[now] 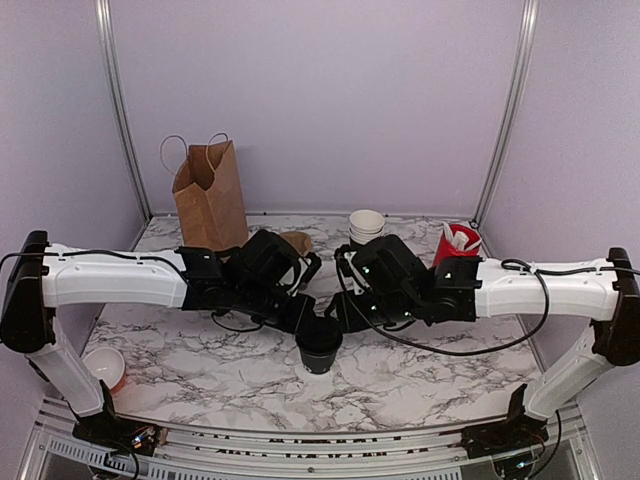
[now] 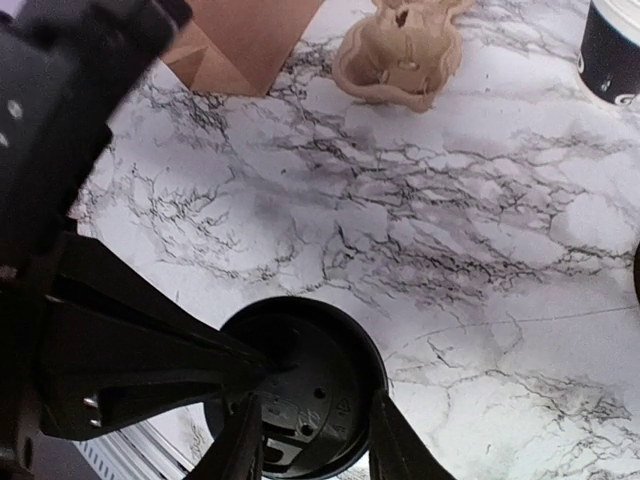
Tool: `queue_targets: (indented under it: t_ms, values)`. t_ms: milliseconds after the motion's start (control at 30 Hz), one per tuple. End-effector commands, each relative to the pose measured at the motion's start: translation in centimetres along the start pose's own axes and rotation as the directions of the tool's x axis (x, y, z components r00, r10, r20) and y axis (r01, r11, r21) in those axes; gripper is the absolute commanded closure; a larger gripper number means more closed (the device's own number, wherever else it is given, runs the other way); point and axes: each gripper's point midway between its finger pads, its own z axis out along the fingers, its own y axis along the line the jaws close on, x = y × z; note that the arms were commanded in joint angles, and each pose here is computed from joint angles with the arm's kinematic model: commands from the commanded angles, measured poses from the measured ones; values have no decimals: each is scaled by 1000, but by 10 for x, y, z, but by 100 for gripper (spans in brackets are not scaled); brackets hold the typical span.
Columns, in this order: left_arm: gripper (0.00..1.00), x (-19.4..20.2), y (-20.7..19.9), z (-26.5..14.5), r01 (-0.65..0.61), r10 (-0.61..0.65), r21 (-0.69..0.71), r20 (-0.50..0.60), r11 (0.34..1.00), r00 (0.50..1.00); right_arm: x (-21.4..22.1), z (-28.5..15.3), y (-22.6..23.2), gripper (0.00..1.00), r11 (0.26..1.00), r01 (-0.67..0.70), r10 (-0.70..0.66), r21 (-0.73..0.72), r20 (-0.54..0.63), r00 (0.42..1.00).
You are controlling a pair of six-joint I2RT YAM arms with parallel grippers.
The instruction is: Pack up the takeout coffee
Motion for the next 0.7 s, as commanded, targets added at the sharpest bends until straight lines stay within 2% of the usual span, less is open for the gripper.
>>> queue_targets:
  t_ms: [0, 233, 367, 500, 567, 667]
  values:
    - [98, -21, -8, -29, -21, 21, 8, 57, 1000, 998, -27, -15, 11, 65, 999, 49, -49, 11, 51, 997]
    - [96, -25, -14, -53, -16, 14, 28, 86, 999, 996, -24, -35, 19, 64, 998, 57, -59, 28, 63, 996]
    - [96, 22, 9, -13, 26, -26, 13, -12, 1000, 1000, 25, 0, 12, 62, 1000, 15, -16, -24, -37, 999]
    - [97, 74, 31, 32, 65, -66, -8, -124, 998, 990, 94, 49, -4, 62, 999, -29, 20, -41, -205, 979]
    - [97, 77, 31, 35, 67, -67, -10, -128, 998, 989, 97, 51, -6, 62, 999, -28, 21, -28, -216, 976]
    - [96, 59, 25, 22, 44, -44, -7, -74, 999, 996, 76, 38, -5, 61, 1000, -21, 18, -19, -151, 988]
